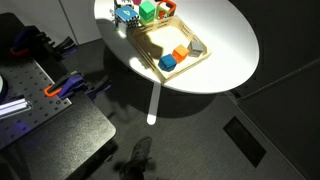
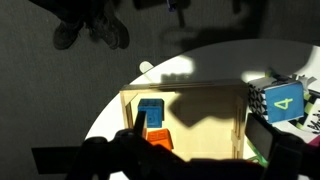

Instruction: Pick up the blue block and put it on the table

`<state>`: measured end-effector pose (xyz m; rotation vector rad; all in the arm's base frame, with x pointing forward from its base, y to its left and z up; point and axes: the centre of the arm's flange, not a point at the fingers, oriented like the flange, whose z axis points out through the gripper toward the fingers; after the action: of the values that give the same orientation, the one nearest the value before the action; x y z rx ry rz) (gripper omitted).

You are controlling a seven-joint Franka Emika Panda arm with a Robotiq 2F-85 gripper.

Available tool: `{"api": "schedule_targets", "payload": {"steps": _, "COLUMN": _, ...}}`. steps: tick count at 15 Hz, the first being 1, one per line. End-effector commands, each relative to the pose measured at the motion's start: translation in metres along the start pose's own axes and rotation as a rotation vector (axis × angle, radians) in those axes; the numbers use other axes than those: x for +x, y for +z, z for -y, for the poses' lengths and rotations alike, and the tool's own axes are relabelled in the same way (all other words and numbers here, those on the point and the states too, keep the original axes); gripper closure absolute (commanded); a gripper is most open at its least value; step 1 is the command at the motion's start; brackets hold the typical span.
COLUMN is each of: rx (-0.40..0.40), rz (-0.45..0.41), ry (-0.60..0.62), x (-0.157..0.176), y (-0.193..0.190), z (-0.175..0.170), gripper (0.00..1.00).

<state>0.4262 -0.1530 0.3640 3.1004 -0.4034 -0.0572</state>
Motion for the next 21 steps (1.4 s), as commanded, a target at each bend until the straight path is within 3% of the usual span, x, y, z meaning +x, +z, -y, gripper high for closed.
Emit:
{"api": "schedule_targets", "payload": {"steps": 1, "rx": -0.015, "rz": 0.03, "ry": 0.054, "x": 0.029, "y": 0.027, "z": -0.022, "gripper": 0.0}}
{"api": "schedule_targets", "payload": {"steps": 13, "rx": -0.019, "rz": -0.028, "ry": 0.099, "x": 0.082, "y": 0.117, "z": -0.053, "gripper": 0.0}}
{"api": "schedule_targets", "payload": {"steps": 21, "rx": -0.063, "rz": 0.02, "ry": 0.1, "x": 0.099, "y": 0.166, "z": -0.066, "gripper": 0.0}}
